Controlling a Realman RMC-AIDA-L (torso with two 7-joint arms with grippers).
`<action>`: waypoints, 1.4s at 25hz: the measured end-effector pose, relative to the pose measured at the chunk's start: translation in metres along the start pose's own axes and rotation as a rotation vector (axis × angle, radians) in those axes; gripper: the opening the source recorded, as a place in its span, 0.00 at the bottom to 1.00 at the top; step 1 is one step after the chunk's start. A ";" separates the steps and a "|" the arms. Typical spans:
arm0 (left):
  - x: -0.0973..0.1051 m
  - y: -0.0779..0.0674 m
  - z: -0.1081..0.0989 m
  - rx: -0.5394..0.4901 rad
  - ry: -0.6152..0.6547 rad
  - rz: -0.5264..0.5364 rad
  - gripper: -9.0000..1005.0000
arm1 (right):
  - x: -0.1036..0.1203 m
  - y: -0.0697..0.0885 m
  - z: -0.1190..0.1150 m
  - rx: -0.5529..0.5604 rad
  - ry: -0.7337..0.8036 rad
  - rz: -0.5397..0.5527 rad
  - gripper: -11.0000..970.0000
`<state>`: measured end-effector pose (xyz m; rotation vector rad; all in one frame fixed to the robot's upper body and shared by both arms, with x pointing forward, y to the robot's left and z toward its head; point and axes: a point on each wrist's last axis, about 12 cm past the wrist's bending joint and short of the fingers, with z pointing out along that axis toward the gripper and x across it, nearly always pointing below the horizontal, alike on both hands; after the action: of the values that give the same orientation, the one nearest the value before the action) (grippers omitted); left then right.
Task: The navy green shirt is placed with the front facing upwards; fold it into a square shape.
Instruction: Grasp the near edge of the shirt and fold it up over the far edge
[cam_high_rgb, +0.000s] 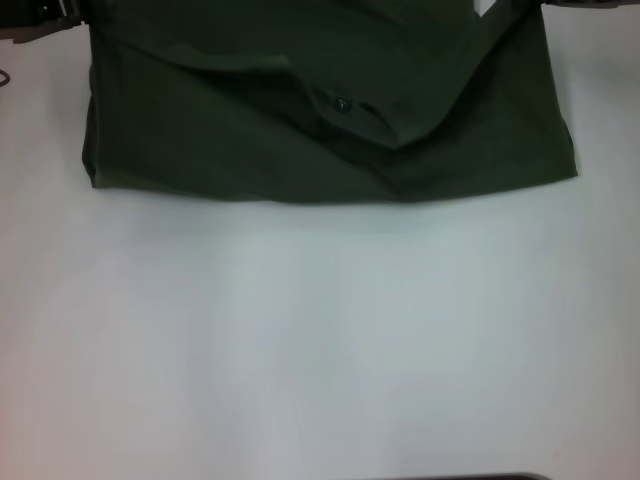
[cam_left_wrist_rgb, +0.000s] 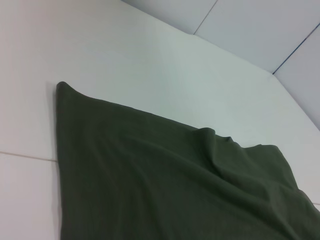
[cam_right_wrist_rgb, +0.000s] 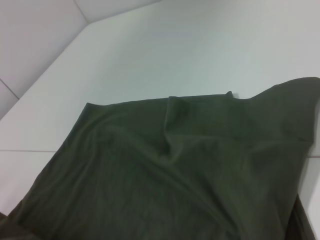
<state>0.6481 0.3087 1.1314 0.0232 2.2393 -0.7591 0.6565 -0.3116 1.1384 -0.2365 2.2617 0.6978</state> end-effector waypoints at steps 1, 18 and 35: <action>0.000 0.000 0.000 -0.002 -0.001 -0.001 0.07 | -0.001 0.001 0.001 0.001 0.003 -0.004 0.06; -0.004 -0.001 0.002 -0.011 -0.015 -0.005 0.09 | -0.008 0.005 0.005 0.005 -0.004 -0.023 0.06; 0.018 -0.006 0.018 -0.026 -0.010 -0.029 0.10 | 0.004 0.015 0.027 0.015 0.001 -0.039 0.07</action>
<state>0.6457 0.2908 1.1133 -0.0263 2.2438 -0.7435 0.6645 -0.2845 1.1264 -0.2737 2.2559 0.6605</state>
